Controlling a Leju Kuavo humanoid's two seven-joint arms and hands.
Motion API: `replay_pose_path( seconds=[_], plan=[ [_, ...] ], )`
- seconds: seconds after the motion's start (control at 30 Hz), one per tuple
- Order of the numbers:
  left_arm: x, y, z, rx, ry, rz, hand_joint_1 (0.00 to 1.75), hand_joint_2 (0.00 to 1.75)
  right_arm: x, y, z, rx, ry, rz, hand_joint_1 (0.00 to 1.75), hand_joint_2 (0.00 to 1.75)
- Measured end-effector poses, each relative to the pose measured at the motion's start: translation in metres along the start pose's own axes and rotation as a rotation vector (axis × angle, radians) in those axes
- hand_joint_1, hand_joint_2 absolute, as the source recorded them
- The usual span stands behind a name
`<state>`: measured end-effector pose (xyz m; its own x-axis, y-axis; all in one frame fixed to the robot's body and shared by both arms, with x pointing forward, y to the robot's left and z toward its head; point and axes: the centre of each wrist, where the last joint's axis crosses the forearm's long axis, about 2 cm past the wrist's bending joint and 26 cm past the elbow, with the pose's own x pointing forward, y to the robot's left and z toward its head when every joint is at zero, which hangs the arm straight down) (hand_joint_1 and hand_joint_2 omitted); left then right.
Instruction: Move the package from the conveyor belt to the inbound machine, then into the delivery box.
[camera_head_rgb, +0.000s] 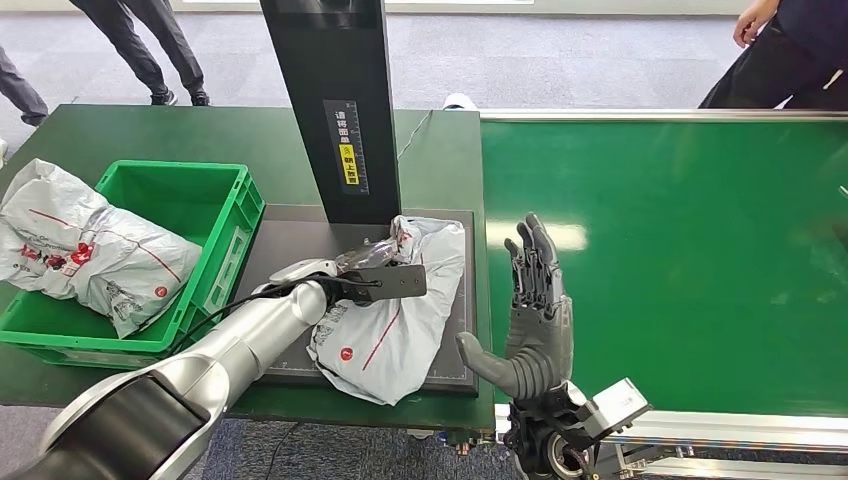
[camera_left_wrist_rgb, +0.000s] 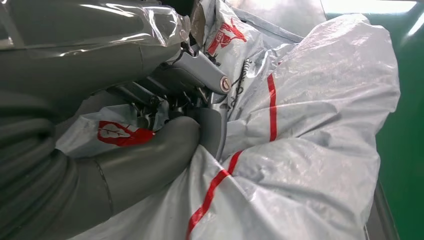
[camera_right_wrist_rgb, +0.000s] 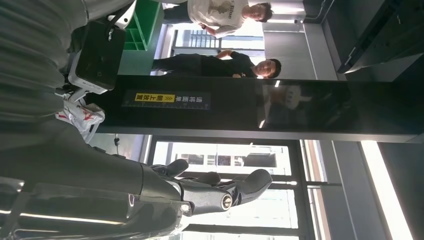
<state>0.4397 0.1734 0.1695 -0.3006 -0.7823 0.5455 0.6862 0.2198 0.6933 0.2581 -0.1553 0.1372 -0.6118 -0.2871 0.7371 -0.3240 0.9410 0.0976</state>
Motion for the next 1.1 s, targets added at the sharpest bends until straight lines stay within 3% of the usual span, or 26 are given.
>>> replay_pose_path(
  seconds=[0.73, 1.1],
  plan=[
    [0.002, -0.001, -0.001, 0.0, -0.088, 0.01, 1.75, 1.75, -0.001, -0.004, 0.003, -0.009, 0.01, 0.016, 0.0, 1.75],
    [0.017, 0.046, 0.013, 0.143, -0.229, -0.075, 1.75, 1.75, 0.003, -0.013, 0.022, -0.08, 0.041, 0.075, 0.0, 1.75]
  ],
)
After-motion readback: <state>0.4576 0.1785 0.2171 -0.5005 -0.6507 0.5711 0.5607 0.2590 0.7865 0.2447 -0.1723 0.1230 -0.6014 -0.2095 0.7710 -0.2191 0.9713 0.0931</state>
